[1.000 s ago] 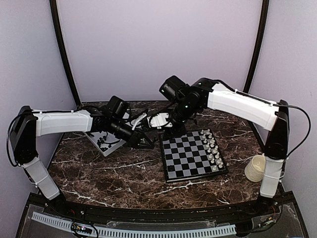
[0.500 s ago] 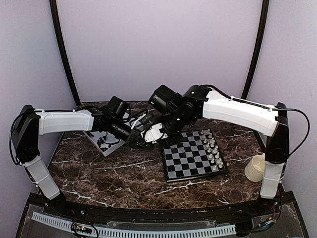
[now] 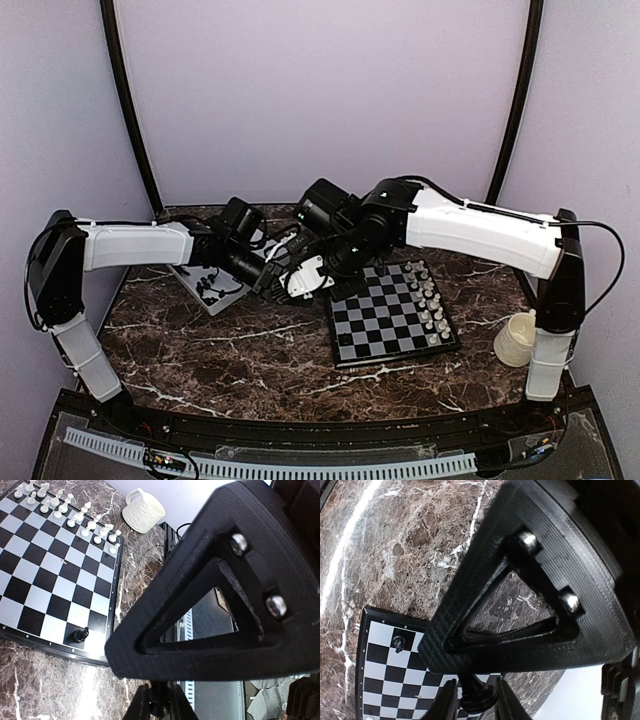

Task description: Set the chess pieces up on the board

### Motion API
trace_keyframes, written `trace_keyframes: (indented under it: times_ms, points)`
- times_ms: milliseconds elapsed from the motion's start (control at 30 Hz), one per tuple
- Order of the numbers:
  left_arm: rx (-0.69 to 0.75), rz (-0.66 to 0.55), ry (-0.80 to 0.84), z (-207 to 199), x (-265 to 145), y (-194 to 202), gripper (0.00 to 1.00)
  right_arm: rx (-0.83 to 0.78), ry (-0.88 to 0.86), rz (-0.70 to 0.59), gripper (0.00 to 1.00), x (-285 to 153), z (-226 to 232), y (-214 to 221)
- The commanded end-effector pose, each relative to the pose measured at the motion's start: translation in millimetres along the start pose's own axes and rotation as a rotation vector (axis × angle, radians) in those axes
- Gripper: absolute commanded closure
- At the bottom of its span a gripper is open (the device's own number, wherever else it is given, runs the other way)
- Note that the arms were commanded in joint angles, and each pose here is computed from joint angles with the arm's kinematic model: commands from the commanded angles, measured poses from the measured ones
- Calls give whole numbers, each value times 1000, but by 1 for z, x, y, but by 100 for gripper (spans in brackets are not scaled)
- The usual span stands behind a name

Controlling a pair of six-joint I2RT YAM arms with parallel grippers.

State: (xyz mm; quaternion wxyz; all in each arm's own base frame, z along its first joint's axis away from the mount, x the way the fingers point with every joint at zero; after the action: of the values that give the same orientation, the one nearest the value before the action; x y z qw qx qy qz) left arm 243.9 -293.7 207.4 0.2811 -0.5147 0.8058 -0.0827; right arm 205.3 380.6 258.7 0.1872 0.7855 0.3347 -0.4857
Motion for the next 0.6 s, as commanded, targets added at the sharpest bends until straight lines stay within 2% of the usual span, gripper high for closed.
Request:
trace_keyframes:
  times_ms: [0, 67, 167, 233, 433, 567]
  points:
    - [-2, 7, 43, -9, -4, -3, 96, -18, -2, -2, 80, 2, 3, -4]
    - [-4, 7, 42, -9, -5, -3, 94, -17, -8, -7, 89, 3, 4, -4]
    - [0, 2, 30, -9, -5, -4, 92, -5, -19, -18, 96, 3, 7, -5]
    - [4, -2, 16, -9, -6, -4, 90, 15, -22, -27, 98, 4, 8, -4]
    - [41, -42, -46, -12, -15, -5, 74, 161, -5, -79, 99, 1, 0, 18]
    - [64, -81, -66, -13, -23, -7, 73, 268, 4, -126, 99, -3, -1, 37]
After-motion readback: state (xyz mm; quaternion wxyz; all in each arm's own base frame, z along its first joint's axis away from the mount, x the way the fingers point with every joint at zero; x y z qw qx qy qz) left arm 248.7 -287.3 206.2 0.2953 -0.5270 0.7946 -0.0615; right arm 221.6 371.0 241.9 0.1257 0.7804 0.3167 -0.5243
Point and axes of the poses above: each gripper's point midway between its finger pads, its own x axis out along the fingers, its own z axis along the line the jaws close on, y = z × x, the point moved 8 cm from there along -x, back along the fingers, and after that the axes turned 12 degrees about -x, right-handed, at the moved point
